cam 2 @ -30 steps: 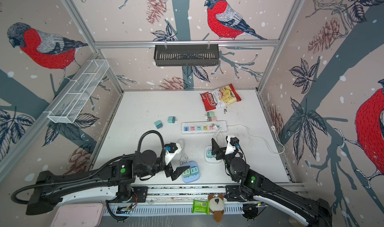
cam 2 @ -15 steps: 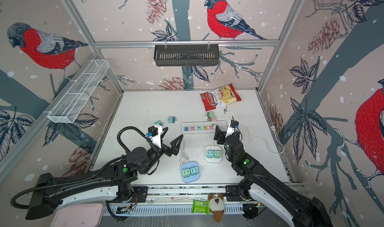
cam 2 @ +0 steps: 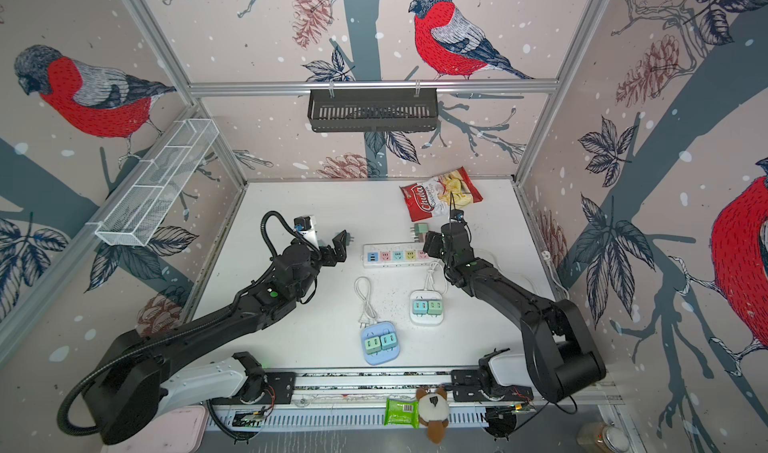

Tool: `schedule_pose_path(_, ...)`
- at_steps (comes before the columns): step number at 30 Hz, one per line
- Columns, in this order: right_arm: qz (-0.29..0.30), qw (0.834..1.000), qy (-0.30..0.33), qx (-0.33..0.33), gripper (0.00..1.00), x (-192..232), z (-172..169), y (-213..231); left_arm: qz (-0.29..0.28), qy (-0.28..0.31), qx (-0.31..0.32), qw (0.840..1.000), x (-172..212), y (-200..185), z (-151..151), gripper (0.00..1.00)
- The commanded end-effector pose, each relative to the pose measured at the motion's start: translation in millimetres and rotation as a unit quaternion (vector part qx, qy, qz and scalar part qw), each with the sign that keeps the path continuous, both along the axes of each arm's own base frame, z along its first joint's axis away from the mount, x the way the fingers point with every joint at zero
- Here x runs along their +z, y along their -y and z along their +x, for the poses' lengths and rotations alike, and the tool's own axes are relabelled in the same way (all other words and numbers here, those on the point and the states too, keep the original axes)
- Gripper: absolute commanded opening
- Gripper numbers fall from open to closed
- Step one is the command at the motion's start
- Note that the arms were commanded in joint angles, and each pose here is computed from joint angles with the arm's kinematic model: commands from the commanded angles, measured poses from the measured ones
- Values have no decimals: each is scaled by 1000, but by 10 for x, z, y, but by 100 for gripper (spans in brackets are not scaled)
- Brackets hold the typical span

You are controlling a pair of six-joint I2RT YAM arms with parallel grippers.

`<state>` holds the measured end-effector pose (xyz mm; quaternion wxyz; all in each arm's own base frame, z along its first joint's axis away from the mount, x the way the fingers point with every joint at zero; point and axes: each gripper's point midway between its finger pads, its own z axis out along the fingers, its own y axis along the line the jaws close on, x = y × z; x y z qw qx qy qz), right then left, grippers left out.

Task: Insert the plug
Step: 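Reach both grippers toward the chargers beside the red chips bag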

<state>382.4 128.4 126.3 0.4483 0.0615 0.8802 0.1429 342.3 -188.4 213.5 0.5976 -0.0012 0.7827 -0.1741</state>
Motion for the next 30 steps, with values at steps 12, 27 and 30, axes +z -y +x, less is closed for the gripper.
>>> schedule_pose_path(12,31,998,-45,33,82,-193,199,-165,8,-92,-39,995,-497,363,411,95)
schedule_pose_path(27,35,994,-90,56,77,-519,366,-342,38,-137,-57,988,-921,599,632,95)
schedule_pose_path(30,28,994,-92,52,76,-520,370,-342,43,-152,-55,986,-996,609,648,94)
